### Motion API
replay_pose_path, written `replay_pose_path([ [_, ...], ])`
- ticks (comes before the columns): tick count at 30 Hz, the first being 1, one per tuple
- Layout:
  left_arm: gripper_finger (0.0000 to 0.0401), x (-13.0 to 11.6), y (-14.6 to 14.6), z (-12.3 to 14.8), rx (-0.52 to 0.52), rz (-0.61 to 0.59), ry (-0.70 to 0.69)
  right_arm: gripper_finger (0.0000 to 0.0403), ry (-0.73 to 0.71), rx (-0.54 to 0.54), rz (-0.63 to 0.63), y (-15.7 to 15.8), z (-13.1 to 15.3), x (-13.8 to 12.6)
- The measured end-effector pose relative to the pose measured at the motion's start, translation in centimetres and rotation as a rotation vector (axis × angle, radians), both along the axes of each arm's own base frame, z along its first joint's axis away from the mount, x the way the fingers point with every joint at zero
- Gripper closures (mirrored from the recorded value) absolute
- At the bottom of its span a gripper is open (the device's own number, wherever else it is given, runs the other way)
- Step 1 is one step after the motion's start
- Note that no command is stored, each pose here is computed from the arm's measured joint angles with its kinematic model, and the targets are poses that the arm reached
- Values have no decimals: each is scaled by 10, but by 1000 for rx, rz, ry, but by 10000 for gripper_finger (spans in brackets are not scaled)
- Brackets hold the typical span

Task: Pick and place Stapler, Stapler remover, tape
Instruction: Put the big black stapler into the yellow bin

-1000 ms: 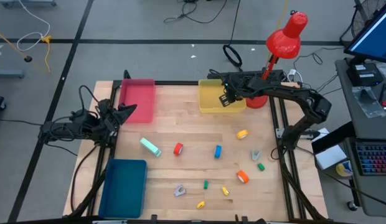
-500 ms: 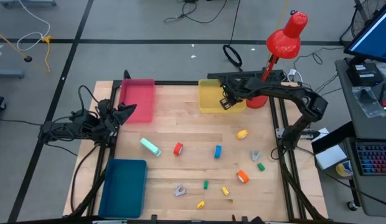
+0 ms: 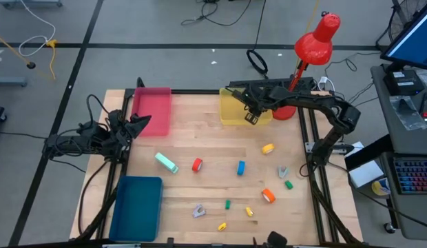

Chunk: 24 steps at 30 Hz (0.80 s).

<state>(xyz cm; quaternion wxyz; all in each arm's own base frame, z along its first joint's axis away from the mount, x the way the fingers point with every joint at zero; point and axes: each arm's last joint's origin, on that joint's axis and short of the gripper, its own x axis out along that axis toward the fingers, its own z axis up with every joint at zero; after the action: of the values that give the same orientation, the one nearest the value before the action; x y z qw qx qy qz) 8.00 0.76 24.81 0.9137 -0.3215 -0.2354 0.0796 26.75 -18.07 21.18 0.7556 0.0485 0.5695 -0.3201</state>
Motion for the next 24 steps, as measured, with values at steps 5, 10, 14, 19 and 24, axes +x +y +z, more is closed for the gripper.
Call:
replay_pose_path([
  [5, 215, 0, 0, 0, 0, 0, 0, 281, 56, -80, 131, -6, 2, 1],
  [10, 215, 0, 0, 0, -2, -1, -1, 281, 114, -115, 200, -13, 3, -3],
  [14, 215, 0, 0, 0, -4, -2, -2, 281, 162, -105, 237, -19, -4, -5],
  [19, 215, 0, 0, 0, -4, -2, -2, 281, 199, -66, 290, -23, -18, -2],
  [24, 215, 0, 0, 0, -6, -3, -2, 281, 237, -20, 308, -25, -32, -1],
])
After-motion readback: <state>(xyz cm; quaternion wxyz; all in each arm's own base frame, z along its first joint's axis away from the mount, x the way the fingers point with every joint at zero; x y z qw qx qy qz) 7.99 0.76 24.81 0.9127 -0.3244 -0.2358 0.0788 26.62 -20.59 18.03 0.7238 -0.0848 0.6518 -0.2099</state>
